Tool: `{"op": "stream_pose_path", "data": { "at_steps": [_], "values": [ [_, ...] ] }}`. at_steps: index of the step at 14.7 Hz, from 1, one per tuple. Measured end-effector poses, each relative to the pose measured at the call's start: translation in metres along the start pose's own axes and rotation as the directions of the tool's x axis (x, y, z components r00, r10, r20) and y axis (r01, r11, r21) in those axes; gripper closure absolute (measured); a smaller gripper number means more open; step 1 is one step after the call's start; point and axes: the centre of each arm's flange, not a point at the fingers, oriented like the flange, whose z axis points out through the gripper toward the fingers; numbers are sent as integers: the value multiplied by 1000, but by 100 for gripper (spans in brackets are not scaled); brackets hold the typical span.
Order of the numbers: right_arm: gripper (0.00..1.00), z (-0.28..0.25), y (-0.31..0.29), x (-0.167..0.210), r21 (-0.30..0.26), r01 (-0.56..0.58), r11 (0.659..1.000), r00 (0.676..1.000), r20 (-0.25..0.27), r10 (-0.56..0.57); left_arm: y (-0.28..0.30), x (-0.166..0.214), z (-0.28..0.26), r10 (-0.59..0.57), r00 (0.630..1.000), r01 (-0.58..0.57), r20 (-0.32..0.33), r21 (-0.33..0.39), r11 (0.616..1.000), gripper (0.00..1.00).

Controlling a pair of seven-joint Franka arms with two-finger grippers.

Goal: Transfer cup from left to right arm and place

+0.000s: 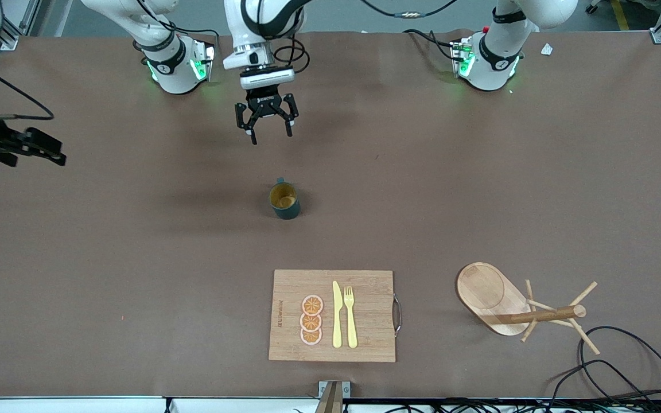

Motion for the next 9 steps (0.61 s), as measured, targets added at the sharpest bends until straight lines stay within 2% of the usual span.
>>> {"op": "stream_pose_path", "data": {
  "at_steps": [2, 5, 9],
  "values": [
    [0, 14, -14, 7, 11, 16, 1000, 1000, 22, -16, 4, 86, 9, -19, 998, 16, 59, 56, 998, 0],
    [0, 39, -21, 13, 53, 12, 999, 1000, 24, -13, -11, 201, 47, -36, 989, 17, 140, 137, 990, 0],
    [0, 103, -69, 25, 60, 31, 998, 997, 62, -34, -52, 317, 110, -20, 981, -22, 195, 215, 976, 0]
  ]
}}
